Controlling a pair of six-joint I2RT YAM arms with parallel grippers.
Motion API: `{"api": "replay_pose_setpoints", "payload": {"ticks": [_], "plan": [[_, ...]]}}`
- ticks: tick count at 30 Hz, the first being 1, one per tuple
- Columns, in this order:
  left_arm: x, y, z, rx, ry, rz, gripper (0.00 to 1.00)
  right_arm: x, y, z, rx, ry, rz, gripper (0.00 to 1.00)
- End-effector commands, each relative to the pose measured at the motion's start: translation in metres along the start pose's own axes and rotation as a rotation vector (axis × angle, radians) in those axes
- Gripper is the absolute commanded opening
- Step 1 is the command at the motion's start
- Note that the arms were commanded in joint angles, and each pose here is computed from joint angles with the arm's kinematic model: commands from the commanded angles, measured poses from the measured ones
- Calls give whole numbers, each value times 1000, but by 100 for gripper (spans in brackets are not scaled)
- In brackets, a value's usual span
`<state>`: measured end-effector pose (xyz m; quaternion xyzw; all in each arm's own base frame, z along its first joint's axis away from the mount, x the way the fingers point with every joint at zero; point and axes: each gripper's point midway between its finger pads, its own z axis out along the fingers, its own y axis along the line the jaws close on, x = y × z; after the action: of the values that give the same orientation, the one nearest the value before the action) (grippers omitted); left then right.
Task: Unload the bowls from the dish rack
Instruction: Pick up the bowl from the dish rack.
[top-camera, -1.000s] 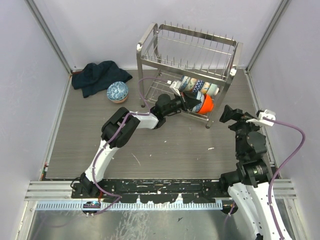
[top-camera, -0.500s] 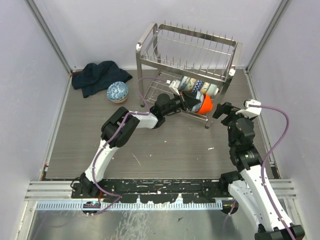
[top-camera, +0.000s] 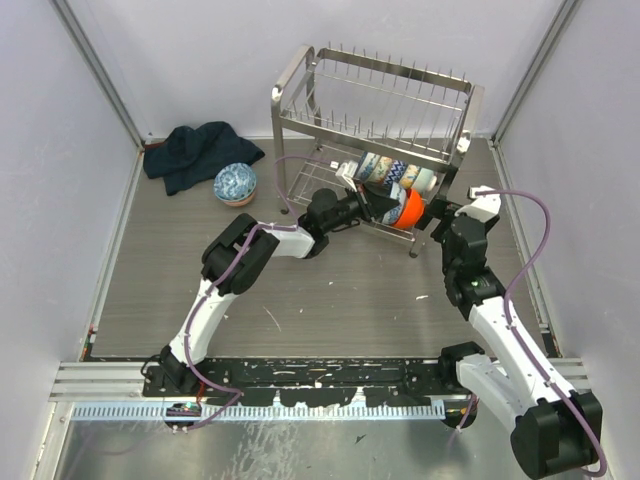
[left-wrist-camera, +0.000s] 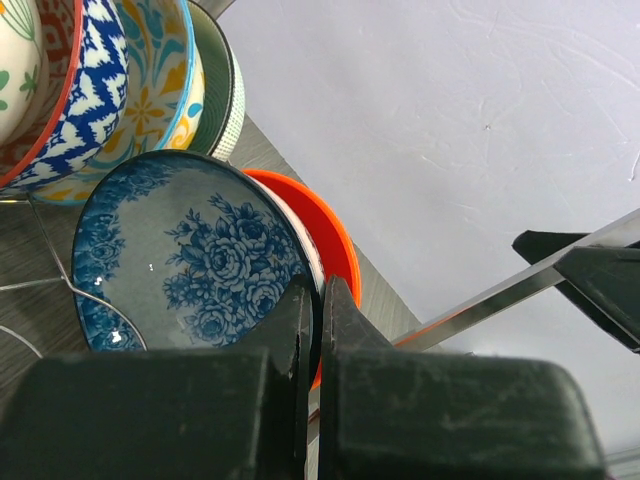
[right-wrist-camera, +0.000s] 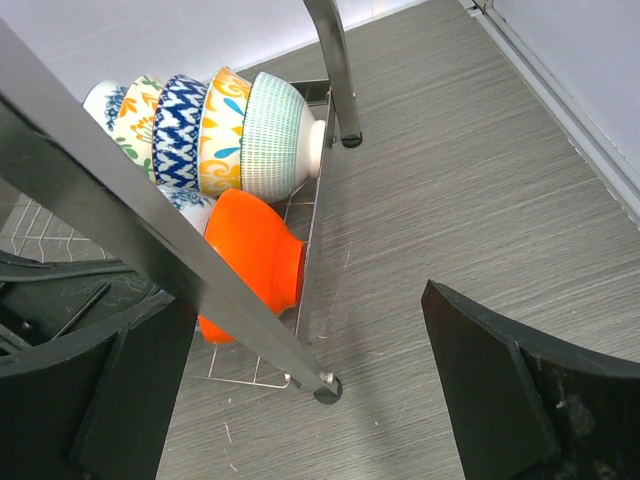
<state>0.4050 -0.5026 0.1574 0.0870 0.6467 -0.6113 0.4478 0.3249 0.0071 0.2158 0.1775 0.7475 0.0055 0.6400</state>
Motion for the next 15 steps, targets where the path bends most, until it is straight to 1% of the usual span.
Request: {"api": "replay_pose_setpoints", "payload": {"ticks": [1, 6, 15], "plan": [[-51, -9, -6, 62, -150, 47, 0, -26, 1, 6, 26, -100, 47, 100], [-58, -7, -14, 72, -165, 39, 0, -27, -6, 8, 69, -110, 41, 100], [-67, -9, -21, 137, -185, 21, 0, -27, -9, 9, 79, -109, 39, 100]]}}
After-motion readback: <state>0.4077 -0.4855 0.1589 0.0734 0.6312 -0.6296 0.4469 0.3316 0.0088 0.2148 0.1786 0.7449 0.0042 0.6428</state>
